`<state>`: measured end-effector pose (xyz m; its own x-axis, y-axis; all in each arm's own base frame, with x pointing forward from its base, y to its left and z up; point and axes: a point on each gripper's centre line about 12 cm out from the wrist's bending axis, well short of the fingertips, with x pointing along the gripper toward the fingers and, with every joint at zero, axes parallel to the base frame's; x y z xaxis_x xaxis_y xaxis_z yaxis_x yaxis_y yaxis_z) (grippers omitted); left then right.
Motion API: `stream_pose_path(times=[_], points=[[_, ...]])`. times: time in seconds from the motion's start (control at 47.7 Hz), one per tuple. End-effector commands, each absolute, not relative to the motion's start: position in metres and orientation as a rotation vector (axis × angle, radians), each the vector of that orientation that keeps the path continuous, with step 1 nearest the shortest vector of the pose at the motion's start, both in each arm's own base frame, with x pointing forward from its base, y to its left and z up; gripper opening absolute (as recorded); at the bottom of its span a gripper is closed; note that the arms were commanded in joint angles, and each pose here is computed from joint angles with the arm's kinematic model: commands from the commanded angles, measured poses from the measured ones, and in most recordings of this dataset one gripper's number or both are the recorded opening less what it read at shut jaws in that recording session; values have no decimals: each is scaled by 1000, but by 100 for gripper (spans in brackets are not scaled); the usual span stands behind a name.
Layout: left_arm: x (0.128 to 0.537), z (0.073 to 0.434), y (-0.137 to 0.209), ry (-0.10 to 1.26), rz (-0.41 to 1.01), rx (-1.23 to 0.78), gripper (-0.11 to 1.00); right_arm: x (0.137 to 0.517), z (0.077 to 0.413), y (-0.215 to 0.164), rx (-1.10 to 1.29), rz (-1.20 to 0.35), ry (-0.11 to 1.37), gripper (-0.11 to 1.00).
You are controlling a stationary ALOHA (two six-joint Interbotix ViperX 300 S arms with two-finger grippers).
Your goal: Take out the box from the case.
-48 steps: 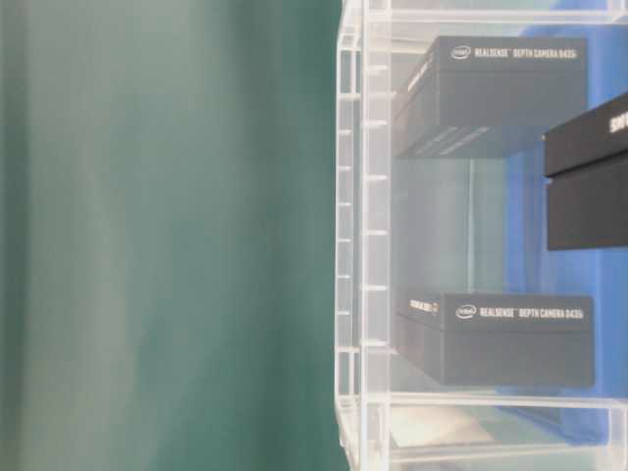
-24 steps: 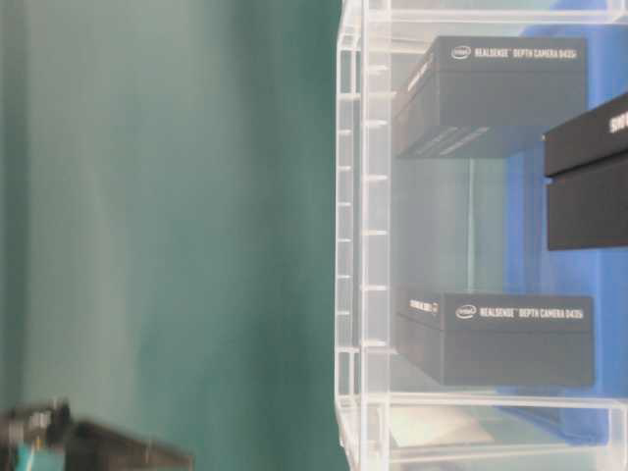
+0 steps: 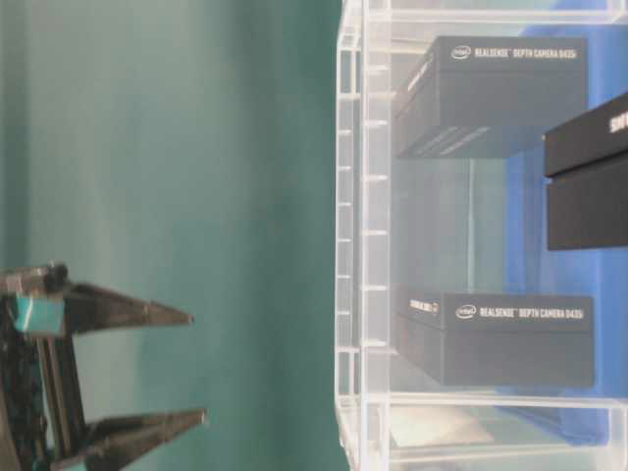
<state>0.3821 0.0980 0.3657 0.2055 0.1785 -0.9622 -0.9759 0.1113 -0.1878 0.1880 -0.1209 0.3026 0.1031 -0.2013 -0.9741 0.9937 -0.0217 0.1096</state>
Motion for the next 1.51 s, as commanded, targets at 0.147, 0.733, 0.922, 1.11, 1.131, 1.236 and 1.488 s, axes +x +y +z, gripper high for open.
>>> stream_pose_path(times=[0.147,0.733,0.922,1.11,1.131,1.236,1.488], points=[[402,379,95,925,1040,-1096,92,187,308,-122,1123,-1226,942,91],[411,375,95,937,1047,-1091,92,187,308,-122,1124,-1226,940,91],[410,374,96,943,1053,-1091,92,187,308,-122,1125,-1227,939,91],[409,375,96,942,1052,-1091,92,187,308,-122,1127,-1225,938,91],[409,375,96,944,1052,-1089,92,187,308,-121,1128,-1225,940,91],[409,375,96,942,1051,-1090,92,187,308,-121,1128,-1225,940,91],[410,374,96,944,1052,-1089,92,187,309,-121,1126,-1224,937,91]])
